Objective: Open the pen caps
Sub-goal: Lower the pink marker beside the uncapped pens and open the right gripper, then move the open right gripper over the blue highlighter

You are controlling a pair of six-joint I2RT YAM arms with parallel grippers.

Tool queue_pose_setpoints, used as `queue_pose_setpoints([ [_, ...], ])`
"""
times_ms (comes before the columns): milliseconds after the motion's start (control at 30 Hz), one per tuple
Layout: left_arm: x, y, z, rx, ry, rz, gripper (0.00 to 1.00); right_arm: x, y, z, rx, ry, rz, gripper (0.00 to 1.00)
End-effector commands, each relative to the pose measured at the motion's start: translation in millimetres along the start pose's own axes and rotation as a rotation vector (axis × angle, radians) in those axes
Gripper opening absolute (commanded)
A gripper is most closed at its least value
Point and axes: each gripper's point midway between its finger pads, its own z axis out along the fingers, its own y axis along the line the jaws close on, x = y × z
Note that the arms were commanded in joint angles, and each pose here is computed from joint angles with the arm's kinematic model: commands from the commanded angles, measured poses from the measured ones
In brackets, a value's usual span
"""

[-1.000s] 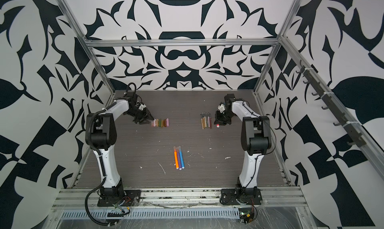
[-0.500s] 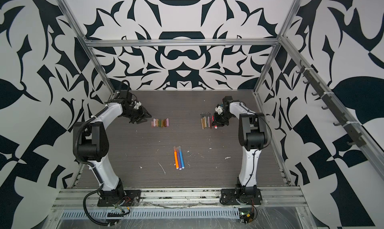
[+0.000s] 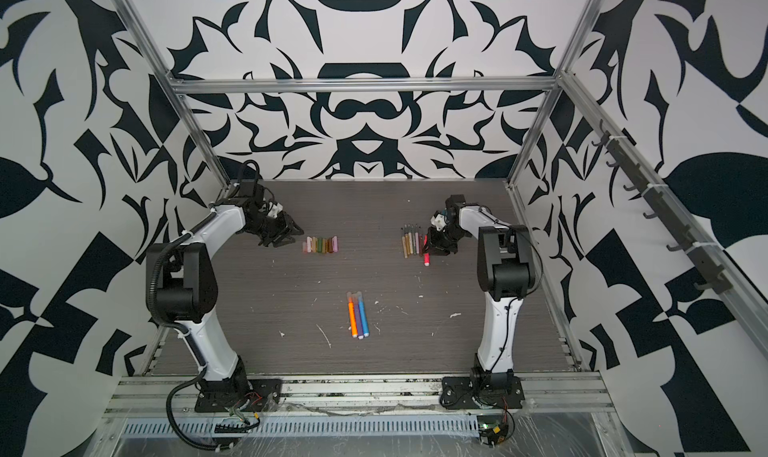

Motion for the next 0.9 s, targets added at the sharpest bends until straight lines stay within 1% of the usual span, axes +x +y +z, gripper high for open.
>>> queue_pose_setpoints([
  [0, 0, -6, -6, 0.017, 0.003, -0.005, 0.44, -4, 9, -15, -0.025, -0.033, -0.004, 0.29],
  [400, 3, -6, -7, 0.021, 0.010, -0.008, 0.44, -9, 13, -23, -0.058, -0.053, 0.008, 0.27],
  [700, 8, -11, -11, 0.053, 0.000, -0.018, 0.44, -15, 37, -63, -0.086, -0.157, -0.008, 0.26],
  [867, 15, -11, -10, 0.068, -0.005, -0.022, 0.44, 5, 51, -81, -0.087, -0.200, 0.007, 0.24],
])
